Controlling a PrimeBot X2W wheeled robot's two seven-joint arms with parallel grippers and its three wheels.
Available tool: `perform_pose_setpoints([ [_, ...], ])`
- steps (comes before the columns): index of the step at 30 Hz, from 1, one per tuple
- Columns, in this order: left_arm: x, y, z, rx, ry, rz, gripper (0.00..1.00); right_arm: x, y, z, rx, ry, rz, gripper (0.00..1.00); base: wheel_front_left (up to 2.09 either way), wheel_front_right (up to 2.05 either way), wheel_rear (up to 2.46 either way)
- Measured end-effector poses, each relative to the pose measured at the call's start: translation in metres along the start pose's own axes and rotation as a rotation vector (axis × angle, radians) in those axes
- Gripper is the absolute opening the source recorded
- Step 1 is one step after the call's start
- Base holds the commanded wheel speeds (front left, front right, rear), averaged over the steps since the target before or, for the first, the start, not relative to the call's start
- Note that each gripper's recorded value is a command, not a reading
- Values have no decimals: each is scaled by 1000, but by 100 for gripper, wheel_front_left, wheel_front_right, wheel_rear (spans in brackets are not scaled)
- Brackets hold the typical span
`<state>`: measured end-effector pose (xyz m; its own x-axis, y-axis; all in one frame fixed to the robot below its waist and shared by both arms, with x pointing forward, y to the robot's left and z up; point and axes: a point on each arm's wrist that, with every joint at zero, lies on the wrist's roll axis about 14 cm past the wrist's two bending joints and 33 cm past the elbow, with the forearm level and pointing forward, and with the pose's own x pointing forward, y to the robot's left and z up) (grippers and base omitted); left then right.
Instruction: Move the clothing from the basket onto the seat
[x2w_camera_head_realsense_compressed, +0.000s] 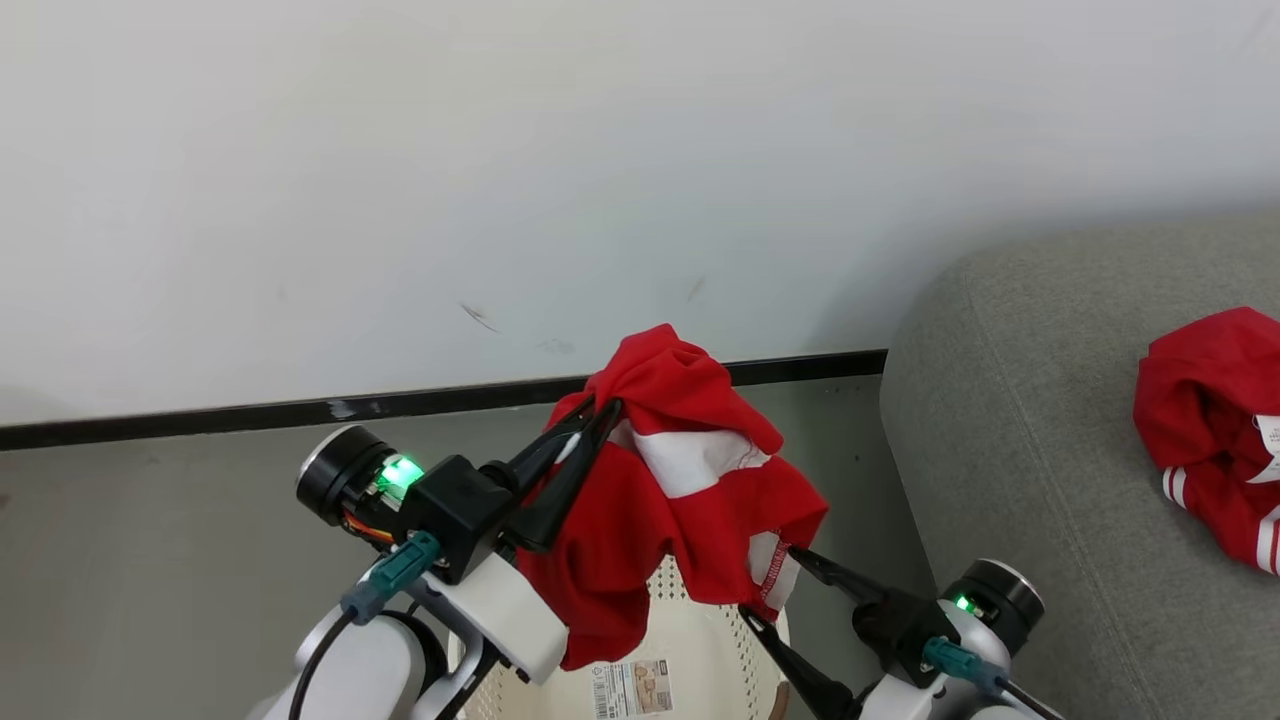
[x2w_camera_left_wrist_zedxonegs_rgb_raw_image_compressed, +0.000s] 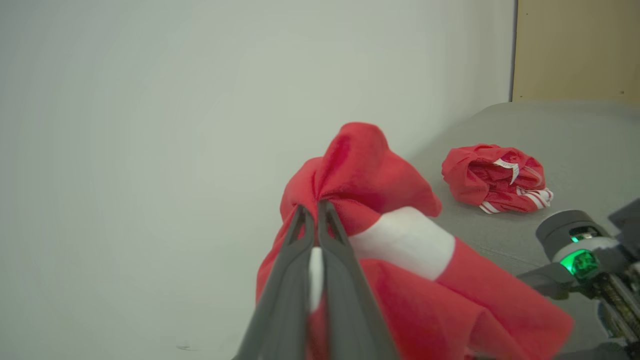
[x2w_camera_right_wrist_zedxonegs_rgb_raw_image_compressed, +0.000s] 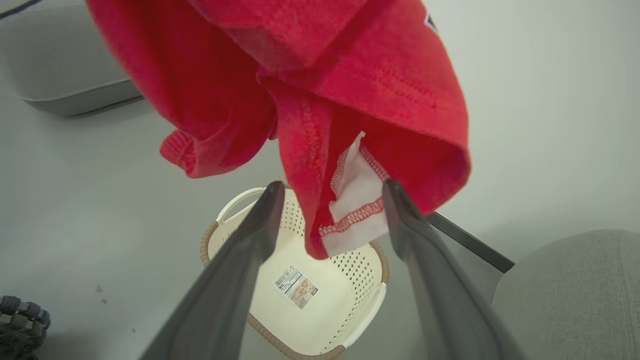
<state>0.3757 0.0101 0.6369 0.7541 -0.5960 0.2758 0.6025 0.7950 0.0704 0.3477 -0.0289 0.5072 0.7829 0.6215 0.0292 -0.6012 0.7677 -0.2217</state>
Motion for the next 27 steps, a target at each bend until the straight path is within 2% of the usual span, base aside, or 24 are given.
perform_pose_setpoints([
  [7, -1, -19, 16, -5, -18, -38, 0, 4, 23, -7, 22, 26, 70, 100, 0, 0, 0],
  [13, -3, -21, 22, -13, -16, -38, 0, 26, 26, 12, 5, -20, 100, 100, 0, 0, 0],
  [14, -4, -21, 24, -20, -19, -37, 0, 29, 27, 14, 10, -26, 103, 75, 0, 0, 0],
  [15, -4, -21, 24, -27, -17, -36, 0, 31, 30, 14, 14, -26, 109, 44, 0, 0, 0],
  [20, -5, -18, 27, -51, -18, -20, 0, 36, 41, 13, 30, -22, 144, 1, 0, 0, 0],
  [27, -9, 5, 22, -73, -8, 60, 0, 37, 38, 19, 49, -44, 141, 0, 0, 0, 0],
])
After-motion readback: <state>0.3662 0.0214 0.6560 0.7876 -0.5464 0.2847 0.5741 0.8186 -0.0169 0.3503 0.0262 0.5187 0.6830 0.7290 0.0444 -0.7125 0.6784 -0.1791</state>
